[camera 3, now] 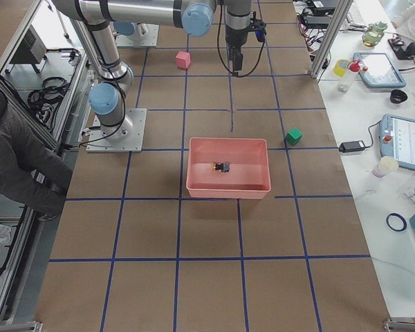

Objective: Align button upright
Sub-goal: 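Move the right gripper over the pink tray and lower toward the button, then lower the right gripper onto the yellow-capped button and close on it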

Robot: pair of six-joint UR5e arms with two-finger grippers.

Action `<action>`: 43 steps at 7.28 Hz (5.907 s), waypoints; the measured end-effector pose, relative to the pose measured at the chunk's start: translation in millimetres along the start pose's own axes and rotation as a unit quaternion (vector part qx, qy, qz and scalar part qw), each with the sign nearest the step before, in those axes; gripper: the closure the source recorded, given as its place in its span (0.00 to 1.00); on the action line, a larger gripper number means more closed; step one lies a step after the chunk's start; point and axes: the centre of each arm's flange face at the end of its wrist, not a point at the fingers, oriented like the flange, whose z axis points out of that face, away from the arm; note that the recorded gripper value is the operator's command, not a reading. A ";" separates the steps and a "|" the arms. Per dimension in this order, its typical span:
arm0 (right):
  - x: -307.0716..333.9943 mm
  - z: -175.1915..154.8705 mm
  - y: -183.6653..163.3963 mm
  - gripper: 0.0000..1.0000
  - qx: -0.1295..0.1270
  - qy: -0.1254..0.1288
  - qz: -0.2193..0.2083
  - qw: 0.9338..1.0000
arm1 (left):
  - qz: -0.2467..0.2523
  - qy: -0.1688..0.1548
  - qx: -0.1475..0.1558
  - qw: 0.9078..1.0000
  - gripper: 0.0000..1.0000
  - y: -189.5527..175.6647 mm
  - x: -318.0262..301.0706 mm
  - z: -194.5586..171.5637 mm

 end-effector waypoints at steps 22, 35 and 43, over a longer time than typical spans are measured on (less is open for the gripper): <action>257.8 307.3 13.4 0.00 -0.026 -0.029 0.065 0.997 | 0.022 -0.031 -0.028 0.999 0.00 10.8 -6.3 3.9; 252.3 309.5 16.4 0.00 -0.026 -0.043 0.065 0.997 | 0.026 -0.031 -0.021 0.999 0.00 8.7 -6.3 0.8; 244.2 316.3 27.4 0.27 -0.038 -0.047 0.052 0.997 | 0.025 -0.032 -0.021 0.999 0.00 9.4 -6.7 0.6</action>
